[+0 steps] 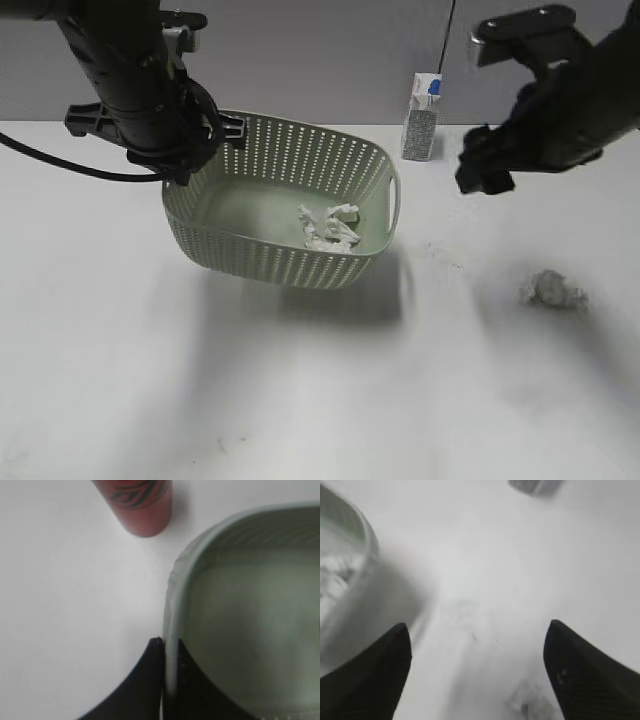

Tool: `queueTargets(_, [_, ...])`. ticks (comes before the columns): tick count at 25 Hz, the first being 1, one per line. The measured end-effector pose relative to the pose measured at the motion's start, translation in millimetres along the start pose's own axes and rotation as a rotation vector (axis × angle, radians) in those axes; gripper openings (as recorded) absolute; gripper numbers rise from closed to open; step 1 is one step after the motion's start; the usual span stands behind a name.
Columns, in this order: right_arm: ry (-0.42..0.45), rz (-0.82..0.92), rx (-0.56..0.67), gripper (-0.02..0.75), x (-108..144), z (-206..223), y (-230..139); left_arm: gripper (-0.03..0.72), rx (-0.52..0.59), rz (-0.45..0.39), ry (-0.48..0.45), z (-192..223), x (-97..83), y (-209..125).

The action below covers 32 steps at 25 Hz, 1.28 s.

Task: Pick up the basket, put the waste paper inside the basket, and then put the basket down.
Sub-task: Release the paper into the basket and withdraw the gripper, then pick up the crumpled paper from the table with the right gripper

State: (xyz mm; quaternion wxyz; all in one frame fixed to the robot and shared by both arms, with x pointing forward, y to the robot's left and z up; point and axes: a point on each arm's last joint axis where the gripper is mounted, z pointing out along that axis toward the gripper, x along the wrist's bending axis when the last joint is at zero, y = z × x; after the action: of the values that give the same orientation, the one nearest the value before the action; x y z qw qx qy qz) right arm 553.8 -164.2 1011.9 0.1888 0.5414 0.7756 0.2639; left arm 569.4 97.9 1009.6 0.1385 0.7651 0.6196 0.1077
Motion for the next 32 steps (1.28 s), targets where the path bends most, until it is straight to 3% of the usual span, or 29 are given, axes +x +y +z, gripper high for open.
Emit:
queueTargets(3, [0.025, 0.038, 0.142, 0.618, -34.1, 3.7, -12.7, 0.0, 0.0, 0.0, 0.0, 0.0, 0.0, 0.0])
queueTargets(8, [0.001, 0.099, 0.266, 0.604, -73.7, 24.9, -30.7, 0.0, 0.001, -0.001, -0.002, 0.0, -0.1, -0.1])
queueTargets(16, [0.024, 0.073, 0.501, 0.593, -78.7, 81.6, -69.7, 0.0, -0.002, -0.002, -0.004, 0.0, -0.4, 0.2])
queueTargets(22, [0.021, 0.072, 0.548, 0.573, -79.6, 96.1, -80.6, 0.0, -0.003, -0.002, -0.005, 0.0, -0.4, 0.3])
queueTargets(24, [0.02, 0.073, 0.544, 0.512, -79.7, 96.3, -80.2, 0.0, -0.003, -0.002, -0.005, 0.0, -0.4, 0.3])
queueTargets(26, [0.018, 0.079, 0.542, 0.398, -79.7, 96.3, -80.1, 0.0, -0.003, -0.002, -0.005, 0.0, -0.4, 0.3])
queueTargets(29, [0.014, 0.092, 0.542, 0.131, -79.8, 96.4, -80.0, 0.0, -0.003, -0.002, -0.005, 0.0, -0.4, 0.3])
queueTargets(32, [0.002, 0.107, 0.493, 0.064, -80.3, 91.9, -73.2, 0.0, -0.003, -0.002, -0.005, 0.0, -0.4, 0.3])
